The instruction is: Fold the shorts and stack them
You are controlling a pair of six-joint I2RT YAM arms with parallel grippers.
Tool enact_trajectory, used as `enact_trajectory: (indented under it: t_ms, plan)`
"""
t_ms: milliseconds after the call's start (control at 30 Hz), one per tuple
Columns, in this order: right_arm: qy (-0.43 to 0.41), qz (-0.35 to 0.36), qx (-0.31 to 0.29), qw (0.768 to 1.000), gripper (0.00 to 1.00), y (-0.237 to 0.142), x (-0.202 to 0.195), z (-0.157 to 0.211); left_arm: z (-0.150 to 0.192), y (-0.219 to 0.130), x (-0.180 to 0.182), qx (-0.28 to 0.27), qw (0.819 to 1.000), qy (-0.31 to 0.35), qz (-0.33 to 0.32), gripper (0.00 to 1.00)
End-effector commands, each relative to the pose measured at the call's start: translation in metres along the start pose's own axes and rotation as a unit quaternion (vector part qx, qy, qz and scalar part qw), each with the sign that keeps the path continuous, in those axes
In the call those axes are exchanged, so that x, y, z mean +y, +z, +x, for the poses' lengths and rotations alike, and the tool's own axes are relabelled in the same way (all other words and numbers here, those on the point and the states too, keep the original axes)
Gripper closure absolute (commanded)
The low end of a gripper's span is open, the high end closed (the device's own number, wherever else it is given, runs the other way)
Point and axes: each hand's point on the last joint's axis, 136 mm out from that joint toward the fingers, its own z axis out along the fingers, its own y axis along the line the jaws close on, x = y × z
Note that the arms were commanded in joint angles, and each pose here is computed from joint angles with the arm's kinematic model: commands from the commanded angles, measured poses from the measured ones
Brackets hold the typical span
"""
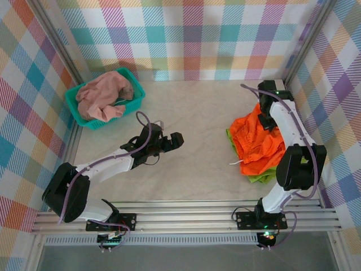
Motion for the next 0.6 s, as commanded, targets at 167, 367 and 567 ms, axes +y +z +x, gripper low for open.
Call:
enact_trajectory:
  t_ms: [167,367,567]
  plan:
    - [0.095,0.127,0.053,0.986,0.00,0.015,-0.066,0.009,-0.013,-0.010,0.003,-0.024,0.999,0.016,-0.015,0.00]
    - [0.214,-0.086,-0.026,0.973,0.01,-0.020,-0.012,0.003,-0.025,-0.027,0.008,-0.052,0.998,0.025,-0.031,0.00]
    - [0.267,-0.412,-0.112,0.864,0.00,-0.077,0.090,-0.011,-0.033,-0.032,0.009,-0.059,0.997,0.025,-0.035,0.00]
